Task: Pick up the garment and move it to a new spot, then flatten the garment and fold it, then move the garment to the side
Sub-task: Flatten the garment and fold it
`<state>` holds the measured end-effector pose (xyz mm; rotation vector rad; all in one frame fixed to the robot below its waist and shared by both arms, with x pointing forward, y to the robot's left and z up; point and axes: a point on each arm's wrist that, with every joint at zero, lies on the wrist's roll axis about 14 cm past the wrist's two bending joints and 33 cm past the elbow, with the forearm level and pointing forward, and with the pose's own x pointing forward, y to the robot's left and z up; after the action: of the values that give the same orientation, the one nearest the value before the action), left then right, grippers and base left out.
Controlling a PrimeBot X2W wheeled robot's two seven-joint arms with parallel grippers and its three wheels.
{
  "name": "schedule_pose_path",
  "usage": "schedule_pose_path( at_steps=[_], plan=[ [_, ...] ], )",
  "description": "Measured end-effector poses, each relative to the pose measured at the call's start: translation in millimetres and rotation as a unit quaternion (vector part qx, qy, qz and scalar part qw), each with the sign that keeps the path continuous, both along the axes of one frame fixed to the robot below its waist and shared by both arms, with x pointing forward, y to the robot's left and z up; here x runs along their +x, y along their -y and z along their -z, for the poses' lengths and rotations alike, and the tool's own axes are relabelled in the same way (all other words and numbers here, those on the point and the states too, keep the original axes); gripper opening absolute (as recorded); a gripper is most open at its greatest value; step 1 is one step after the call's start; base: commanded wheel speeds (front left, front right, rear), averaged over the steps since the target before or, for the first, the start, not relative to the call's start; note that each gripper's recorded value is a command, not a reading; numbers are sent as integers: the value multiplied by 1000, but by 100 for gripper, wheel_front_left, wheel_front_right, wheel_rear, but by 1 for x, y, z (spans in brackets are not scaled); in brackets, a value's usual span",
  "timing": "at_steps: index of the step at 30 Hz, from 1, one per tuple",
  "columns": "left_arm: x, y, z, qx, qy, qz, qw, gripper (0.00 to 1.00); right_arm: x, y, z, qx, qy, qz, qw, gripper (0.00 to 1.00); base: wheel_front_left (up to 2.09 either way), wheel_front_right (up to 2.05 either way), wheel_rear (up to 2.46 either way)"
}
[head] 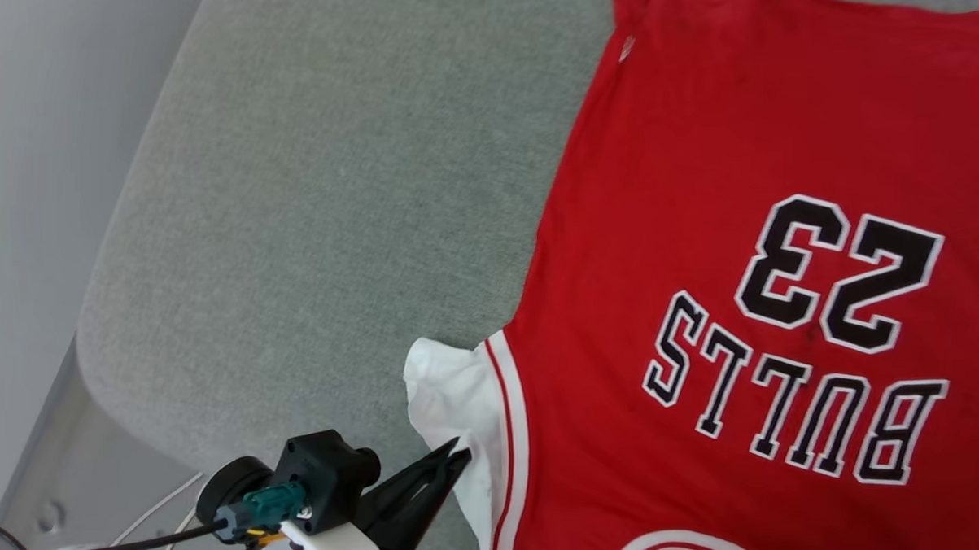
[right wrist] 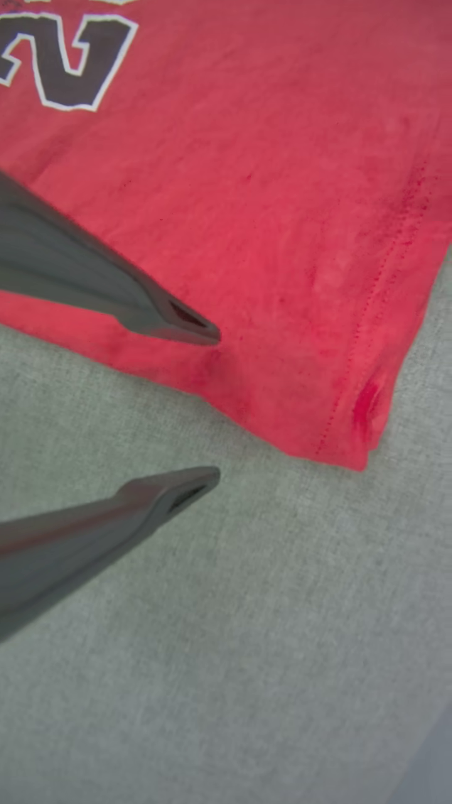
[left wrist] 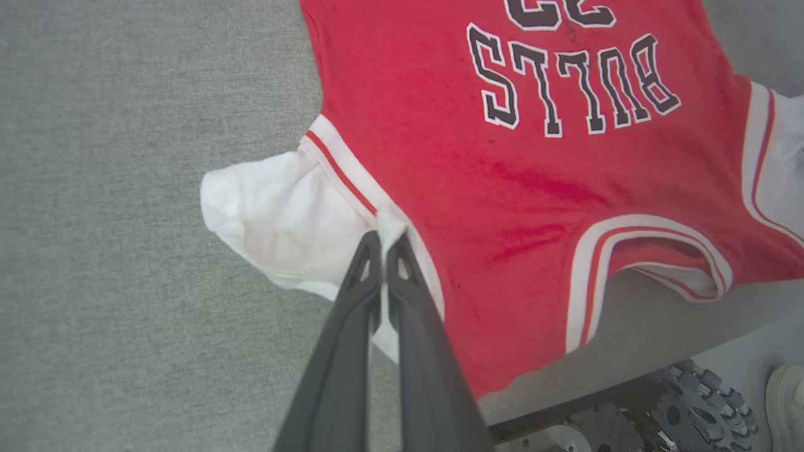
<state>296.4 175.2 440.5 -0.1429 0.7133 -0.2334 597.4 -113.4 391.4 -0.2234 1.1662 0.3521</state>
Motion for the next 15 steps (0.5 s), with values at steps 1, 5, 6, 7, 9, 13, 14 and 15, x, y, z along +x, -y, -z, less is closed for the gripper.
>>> schedule_pose_path(
  at_steps=[1,5,6,7,9,13,14,15],
  plan=[
    [0,0,2,1,-3,-1,1000,0,4,-4,5,1,-3,0,1000,100,0,0,0],
    [1,-2,6,3,-13,-12,1000,0,11,-17,26,2,-21,-4,1000,100,0,0,0],
    [1,-3,7,5,-15,-15,1000,0,13,-20,29,3,-23,-5,1000,100,0,0,0],
    [2,-5,8,8,-16,-17,1000,0,14,-22,32,3,-26,-7,1000,100,0,0,0],
    [3,-7,10,13,-18,-20,1000,0,14,-25,38,1,-31,-12,999,100,0,0,0],
    [2,-8,12,12,-21,-26,999,0,12,-27,42,2,-35,-18,999,0,0,0,0],
    [2,-8,13,13,-21,-26,999,0,11,-27,43,4,-35,-19,999,0,0,0,0],
    [2,-9,13,13,-20,-26,999,0,9,-27,43,4,-36,-20,999,0,0,0,0]
  ],
)
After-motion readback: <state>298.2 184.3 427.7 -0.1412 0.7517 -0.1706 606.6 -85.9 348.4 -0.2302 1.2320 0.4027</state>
